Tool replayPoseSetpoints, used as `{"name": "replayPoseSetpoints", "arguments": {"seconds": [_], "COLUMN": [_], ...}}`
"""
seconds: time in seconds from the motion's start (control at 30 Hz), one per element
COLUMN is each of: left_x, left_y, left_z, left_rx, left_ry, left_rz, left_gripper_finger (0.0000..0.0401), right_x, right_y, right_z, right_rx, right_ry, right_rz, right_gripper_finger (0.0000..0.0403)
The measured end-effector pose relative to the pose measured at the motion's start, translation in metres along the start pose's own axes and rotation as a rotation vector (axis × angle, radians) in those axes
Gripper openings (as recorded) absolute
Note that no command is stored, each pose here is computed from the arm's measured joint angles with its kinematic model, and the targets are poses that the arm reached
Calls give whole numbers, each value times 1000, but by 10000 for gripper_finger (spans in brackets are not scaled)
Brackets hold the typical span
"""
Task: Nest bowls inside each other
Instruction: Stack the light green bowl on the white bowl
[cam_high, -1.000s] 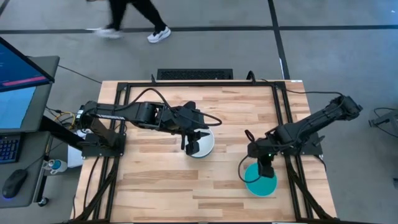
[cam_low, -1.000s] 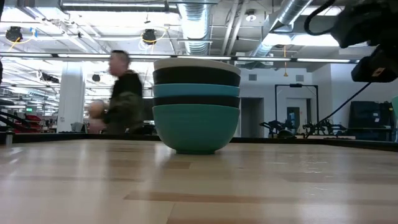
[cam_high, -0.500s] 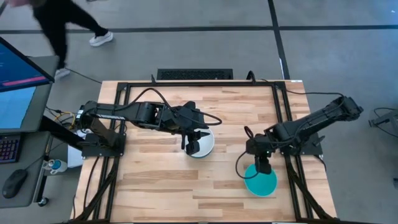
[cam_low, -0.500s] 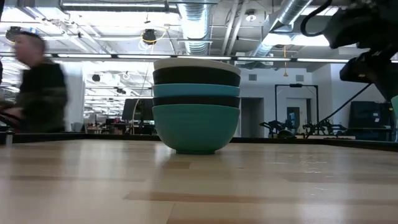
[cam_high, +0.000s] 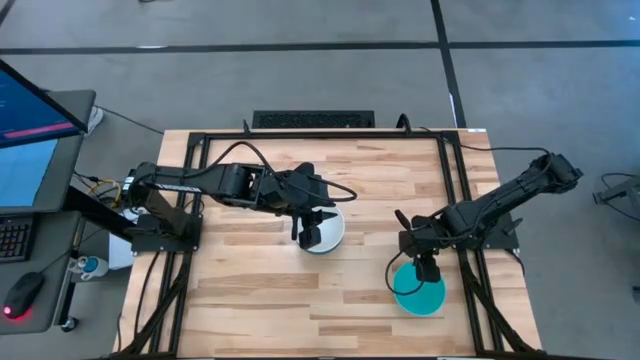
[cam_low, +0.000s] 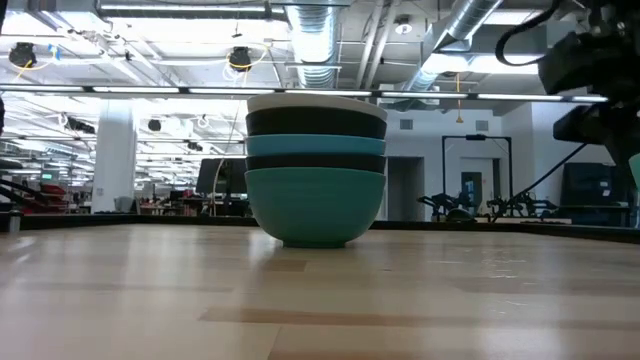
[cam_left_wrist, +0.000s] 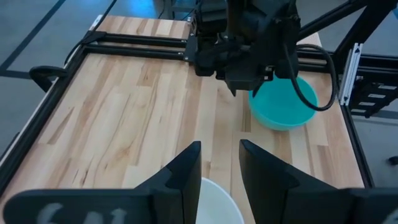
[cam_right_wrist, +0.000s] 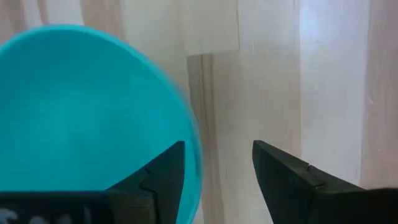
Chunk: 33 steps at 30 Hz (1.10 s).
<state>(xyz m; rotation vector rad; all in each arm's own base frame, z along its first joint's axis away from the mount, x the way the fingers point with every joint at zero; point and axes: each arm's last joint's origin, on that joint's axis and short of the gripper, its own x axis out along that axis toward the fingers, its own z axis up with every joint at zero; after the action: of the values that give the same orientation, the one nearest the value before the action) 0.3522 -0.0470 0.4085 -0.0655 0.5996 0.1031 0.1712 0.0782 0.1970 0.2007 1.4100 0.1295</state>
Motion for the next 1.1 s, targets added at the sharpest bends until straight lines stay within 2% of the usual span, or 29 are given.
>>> {"name": "replayPoseSetpoints", "arguments": {"seconds": [0.27,0.53,0.77,0.87,1.0,1.1], "left_x": [0,0,0,-2,-12,-26], "left_y": [1,1,2,2,4,7], "left_z": [0,0,0,0,1,2], "left_rx": [8,8,0,-1,-15,-43], "left_ry": [-2,-4,-8,-10,-14,-20], "left_rz": [22,29,47,47,46,56], "left_gripper_finger": [100,100,100,100,100,100], "right_x": [6,13,41,50,48,36], "right_y": [0,0,4,3,5,7], "right_z": [0,2,12,15,21,27], "right_rx": [26,18,-5,0,0,5], "right_ry": [-28,2,80,113,104,58], "right_rz": [16,3,-9,-32,-17,-36], "right_gripper_finger": [205,151,122,93,20,17]}}
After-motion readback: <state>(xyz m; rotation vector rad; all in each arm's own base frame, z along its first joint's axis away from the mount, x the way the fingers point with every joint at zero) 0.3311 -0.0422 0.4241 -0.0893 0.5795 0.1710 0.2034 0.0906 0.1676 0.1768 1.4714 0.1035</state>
